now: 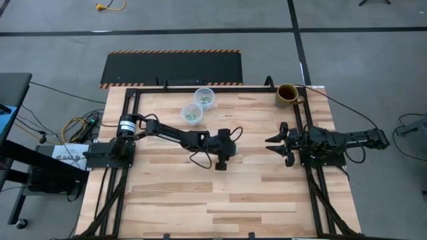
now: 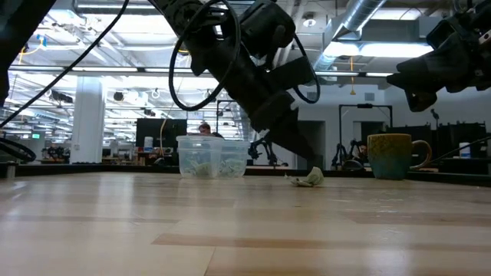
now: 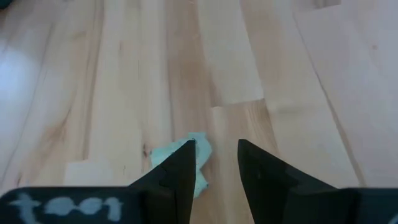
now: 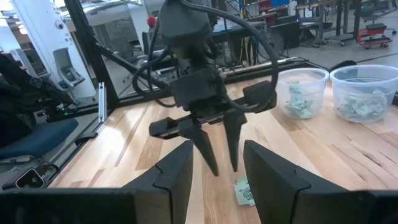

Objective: Pick and place items into bin
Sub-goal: Put the right stevia packet into the bottom bin

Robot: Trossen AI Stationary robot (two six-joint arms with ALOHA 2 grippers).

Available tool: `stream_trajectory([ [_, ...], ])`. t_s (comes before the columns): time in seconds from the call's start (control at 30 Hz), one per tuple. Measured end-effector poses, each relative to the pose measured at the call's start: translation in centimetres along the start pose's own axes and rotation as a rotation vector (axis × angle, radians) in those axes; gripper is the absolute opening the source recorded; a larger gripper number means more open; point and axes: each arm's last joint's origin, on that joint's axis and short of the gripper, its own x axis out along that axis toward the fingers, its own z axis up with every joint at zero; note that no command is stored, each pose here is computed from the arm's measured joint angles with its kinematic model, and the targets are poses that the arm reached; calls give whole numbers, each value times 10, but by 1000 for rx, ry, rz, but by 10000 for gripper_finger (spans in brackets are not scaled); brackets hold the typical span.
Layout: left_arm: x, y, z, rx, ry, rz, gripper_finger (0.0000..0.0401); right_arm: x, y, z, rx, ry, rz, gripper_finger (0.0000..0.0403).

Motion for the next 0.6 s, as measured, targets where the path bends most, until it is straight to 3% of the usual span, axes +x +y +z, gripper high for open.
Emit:
stream_trajectory([
  [0.27, 0, 1, -1, 10, 5, 14, 110, 0, 0, 0, 0, -1, 0, 136],
  [0.6, 21, -8, -13, 16, 28, 20, 110, 0, 0, 0, 0, 3, -1, 136],
])
